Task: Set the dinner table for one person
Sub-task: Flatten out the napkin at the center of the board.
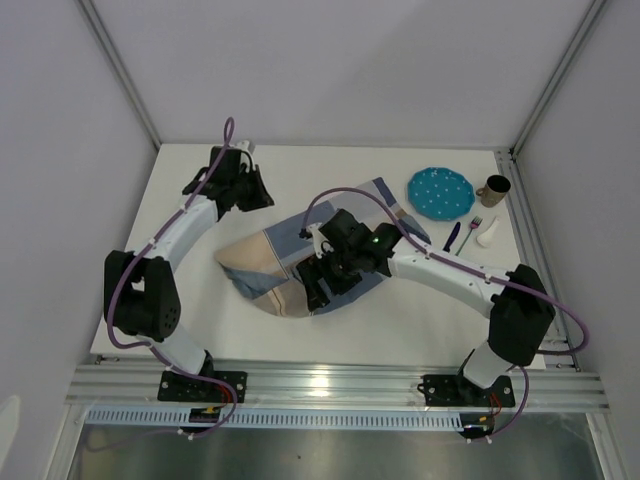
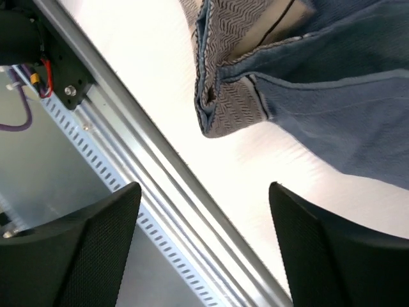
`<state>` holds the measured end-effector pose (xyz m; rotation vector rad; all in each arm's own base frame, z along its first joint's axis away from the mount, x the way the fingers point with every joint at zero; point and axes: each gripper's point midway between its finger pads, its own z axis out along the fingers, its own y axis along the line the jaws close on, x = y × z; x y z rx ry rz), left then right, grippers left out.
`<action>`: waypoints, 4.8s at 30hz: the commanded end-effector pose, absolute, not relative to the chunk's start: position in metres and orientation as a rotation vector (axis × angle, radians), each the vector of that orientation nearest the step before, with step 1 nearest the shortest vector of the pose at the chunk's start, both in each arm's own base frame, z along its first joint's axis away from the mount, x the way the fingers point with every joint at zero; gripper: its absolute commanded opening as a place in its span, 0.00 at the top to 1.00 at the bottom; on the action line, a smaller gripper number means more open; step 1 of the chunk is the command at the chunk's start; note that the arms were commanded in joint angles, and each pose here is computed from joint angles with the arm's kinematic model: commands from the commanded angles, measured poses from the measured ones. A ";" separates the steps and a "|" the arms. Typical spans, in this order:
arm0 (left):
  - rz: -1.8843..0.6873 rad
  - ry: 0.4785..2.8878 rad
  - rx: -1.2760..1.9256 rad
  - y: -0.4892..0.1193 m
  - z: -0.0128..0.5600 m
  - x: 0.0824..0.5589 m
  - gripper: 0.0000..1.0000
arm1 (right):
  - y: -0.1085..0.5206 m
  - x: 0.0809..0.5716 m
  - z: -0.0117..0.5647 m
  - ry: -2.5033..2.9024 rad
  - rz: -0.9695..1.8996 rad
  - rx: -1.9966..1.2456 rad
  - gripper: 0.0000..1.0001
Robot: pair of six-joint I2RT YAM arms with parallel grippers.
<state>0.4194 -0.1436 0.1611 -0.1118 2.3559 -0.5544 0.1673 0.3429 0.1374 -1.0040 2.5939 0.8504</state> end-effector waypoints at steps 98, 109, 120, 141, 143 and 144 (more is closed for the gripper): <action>-0.285 2.744 -1.148 0.006 0.054 0.364 0.24 | 0.309 0.492 0.174 2.219 0.683 -0.232 0.42; -0.012 2.972 -1.216 0.025 0.041 0.343 0.32 | 0.299 0.496 0.209 2.157 0.704 -0.186 0.42; -0.170 3.020 -1.210 0.004 0.026 0.359 0.56 | 0.293 0.494 0.224 2.132 0.722 -0.182 0.41; -0.177 3.130 -1.034 -0.012 0.000 0.368 1.00 | 0.239 0.540 0.174 2.245 0.579 0.071 0.41; -0.172 3.121 -1.013 -0.010 0.000 0.370 1.00 | 0.237 0.554 0.174 2.233 0.589 0.084 0.40; -0.168 3.112 -1.003 -0.009 0.002 0.370 1.00 | 0.235 0.561 0.154 2.263 0.586 0.090 0.37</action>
